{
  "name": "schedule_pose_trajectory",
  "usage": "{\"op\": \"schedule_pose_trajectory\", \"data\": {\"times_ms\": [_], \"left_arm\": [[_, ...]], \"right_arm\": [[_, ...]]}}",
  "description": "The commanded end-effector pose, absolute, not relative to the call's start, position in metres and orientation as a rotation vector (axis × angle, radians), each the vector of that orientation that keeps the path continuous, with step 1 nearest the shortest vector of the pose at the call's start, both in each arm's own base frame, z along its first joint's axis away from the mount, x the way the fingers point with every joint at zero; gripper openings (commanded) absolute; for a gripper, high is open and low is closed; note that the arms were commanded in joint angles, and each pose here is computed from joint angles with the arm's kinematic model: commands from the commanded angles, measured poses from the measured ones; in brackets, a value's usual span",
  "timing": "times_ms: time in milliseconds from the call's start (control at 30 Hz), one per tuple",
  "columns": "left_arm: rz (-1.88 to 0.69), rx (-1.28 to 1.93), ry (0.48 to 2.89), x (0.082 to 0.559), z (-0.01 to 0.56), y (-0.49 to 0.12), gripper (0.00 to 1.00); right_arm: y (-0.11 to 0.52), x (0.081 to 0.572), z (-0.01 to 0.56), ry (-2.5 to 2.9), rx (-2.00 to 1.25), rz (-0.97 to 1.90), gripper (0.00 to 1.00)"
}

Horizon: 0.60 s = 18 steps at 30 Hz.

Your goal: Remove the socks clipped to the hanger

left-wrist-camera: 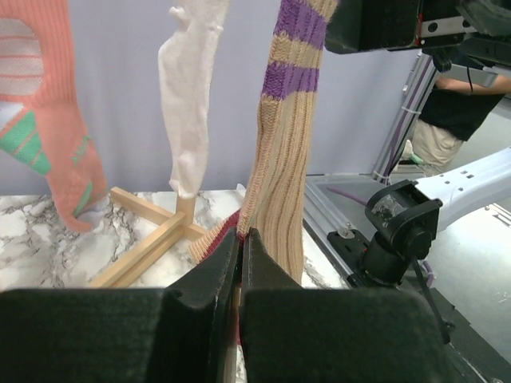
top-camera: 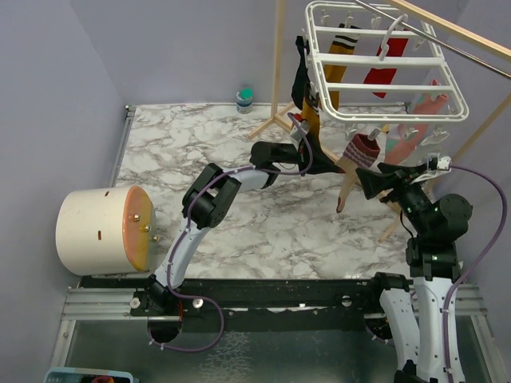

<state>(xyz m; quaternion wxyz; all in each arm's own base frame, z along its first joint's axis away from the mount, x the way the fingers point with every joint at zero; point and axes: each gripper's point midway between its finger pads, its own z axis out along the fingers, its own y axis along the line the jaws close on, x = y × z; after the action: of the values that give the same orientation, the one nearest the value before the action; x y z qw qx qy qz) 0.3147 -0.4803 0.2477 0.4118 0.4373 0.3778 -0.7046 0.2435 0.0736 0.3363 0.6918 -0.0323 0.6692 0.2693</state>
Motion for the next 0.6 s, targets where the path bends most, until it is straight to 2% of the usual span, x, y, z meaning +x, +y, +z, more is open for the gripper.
{"op": "schedule_pose_trajectory", "data": {"times_ms": [0,367,567], "left_arm": [[-1.725,1.16,0.783,0.295,0.269,-0.469,0.0],[-1.725,1.158,0.788,0.296,0.268,-0.469,0.0],[-1.73,1.157,0.792,0.298,0.267,-0.47,0.0]], "right_arm": [[0.065,0.259,0.359,1.42,-0.043,0.57,0.78],[0.071,0.281,0.394,1.283,-0.105,0.615,0.71],[0.071,0.287,0.407,1.227,-0.122,0.621,0.71]]}}
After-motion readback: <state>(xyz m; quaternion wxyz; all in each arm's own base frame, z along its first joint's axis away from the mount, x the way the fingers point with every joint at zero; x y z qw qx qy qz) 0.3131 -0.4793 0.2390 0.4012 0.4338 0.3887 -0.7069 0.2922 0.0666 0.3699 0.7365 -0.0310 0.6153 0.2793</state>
